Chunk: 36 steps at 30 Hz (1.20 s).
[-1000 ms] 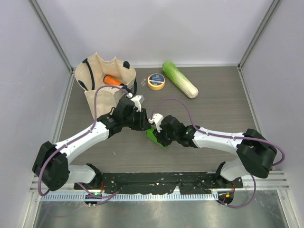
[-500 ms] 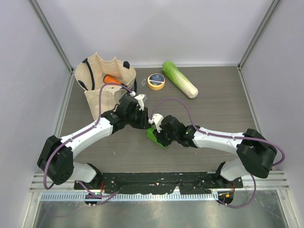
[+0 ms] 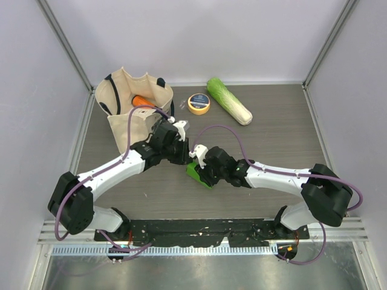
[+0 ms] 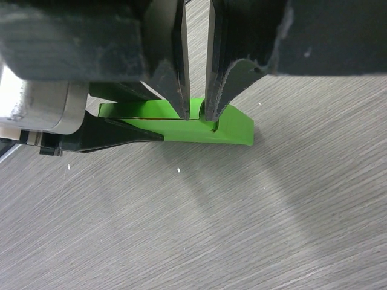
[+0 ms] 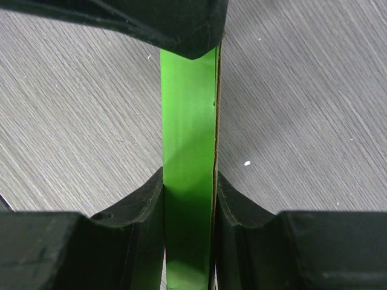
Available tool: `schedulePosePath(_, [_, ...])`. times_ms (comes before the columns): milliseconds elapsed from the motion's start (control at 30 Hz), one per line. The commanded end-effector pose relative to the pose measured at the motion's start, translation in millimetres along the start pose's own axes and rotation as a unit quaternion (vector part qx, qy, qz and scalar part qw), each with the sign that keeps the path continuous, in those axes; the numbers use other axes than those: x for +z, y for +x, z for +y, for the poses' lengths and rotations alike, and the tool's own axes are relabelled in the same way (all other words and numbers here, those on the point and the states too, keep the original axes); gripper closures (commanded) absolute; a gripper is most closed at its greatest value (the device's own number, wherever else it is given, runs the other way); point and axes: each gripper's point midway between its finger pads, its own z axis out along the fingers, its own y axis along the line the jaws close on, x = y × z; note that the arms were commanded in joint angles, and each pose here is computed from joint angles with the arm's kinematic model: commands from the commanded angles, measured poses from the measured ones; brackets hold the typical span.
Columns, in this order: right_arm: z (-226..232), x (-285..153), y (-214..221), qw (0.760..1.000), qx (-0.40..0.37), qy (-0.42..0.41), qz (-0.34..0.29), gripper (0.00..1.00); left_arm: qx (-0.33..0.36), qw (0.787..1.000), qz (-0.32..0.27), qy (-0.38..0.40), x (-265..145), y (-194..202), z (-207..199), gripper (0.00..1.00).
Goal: Fold the paper box
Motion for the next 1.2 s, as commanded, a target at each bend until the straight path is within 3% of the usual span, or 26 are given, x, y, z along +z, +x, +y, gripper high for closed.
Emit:
schedulePosePath(0, [1.2,-1.7,0.1,1.0,-0.003,-0.005,0.005,0.67,0.025,0.999,0.001,-0.027,0.9,0.3,3.2,0.82])
schedulePosePath(333, [-0.3,-1.5,-3.3,1.0,-0.003,0.001,-0.001,0.67,0.059,0.993,-0.018,-0.098,-1.5,1.8,16.9,0.94])
schedulePosePath(433, [-4.7,-4.0,-5.8,1.0,0.012,0.016,-0.006,0.57,0.067,0.991,-0.029,-0.112,-4.0,-0.3,18.0,1.0])
schedulePosePath(567, [-12.9,-13.5,-16.3,0.993,0.102,0.056,-0.028,0.39,0.067,0.991,-0.027,-0.116,-2.6,6.0,17.1,1.0])
schedulePosePath(833, [-9.1,-60.8,-18.9,0.971,0.227,0.069,-0.029,0.34,0.049,0.991,-0.031,-0.121,-0.7,17.0,19.6,1.0])
schedulePosePath(933, [6.7,-69.0,-20.1,0.975,0.219,0.021,-0.043,0.32,0.041,0.992,-0.031,-0.114,-0.6,18.9,17.9,1.0])
schedulePosePath(1167, [0.7,-52.2,-12.9,0.99,0.124,0.021,-0.064,0.3,0.038,0.995,-0.013,-0.093,-2.2,13.4,2.2,1.0])
